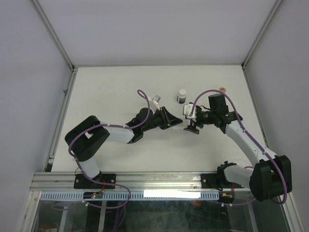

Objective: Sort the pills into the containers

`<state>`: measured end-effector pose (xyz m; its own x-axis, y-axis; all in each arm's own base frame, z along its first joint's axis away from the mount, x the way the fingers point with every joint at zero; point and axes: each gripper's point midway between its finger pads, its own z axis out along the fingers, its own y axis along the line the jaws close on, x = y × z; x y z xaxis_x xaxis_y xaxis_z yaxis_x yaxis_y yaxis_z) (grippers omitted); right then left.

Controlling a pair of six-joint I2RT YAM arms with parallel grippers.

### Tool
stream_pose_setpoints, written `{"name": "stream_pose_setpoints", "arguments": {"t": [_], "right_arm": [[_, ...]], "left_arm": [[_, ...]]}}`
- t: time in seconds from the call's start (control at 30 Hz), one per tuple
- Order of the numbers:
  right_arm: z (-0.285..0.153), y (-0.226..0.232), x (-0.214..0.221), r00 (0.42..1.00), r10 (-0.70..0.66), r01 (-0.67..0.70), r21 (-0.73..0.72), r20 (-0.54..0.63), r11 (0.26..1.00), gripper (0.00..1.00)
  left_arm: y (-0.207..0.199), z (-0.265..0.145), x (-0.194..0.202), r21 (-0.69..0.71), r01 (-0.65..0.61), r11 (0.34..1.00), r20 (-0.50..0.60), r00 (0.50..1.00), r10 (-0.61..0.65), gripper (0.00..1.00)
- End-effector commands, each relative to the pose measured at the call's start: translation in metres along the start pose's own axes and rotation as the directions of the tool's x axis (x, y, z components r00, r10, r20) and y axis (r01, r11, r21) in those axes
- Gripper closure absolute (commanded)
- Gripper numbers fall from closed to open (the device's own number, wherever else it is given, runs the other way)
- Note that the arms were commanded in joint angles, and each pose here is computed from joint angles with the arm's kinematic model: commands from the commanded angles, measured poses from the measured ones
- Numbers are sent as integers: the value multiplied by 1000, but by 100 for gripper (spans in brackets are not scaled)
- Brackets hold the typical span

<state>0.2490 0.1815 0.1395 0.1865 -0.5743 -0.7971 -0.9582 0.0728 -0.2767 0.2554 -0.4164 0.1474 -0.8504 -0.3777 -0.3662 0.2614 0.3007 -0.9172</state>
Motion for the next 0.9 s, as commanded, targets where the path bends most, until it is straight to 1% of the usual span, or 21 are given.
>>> {"name": "stream_pose_setpoints", "arguments": {"t": [0.0, 0.13, 0.23, 0.57, 0.67, 0.77, 0.87], "right_arm": [[-12, -10, -14, 999, -41, 39, 55, 35, 998, 22], [-9, -6, -13, 997, -58, 56, 40, 54, 998, 25], [-5, -2, -11, 996, -72, 71, 23, 51, 997, 29], [2, 4, -10, 994, -90, 90, -5, 59, 996, 44], [1, 5, -15, 994, -83, 84, -12, 71, 996, 53], [-1, 6, -19, 994, -74, 76, -19, 83, 997, 65], [-1, 9, -21, 994, -55, 59, -37, 89, 998, 73]], "left_arm": [[-23, -6, -9, 79, 59, 995, 37, 997, -62, 100], [-27, -5, -7, 87, 95, 992, 23, 995, -97, 100], [-28, -6, -7, 97, 120, 988, 17, 992, -122, 100], [-35, -6, -2, 124, 132, 983, -17, 991, -131, 100], [-33, -7, -2, 120, 130, 984, -18, 991, -129, 100], [-30, -7, -1, 112, 118, 987, -19, 993, -117, 100], [-28, -7, 0, 116, 72, 991, -22, 997, -70, 100]]}}
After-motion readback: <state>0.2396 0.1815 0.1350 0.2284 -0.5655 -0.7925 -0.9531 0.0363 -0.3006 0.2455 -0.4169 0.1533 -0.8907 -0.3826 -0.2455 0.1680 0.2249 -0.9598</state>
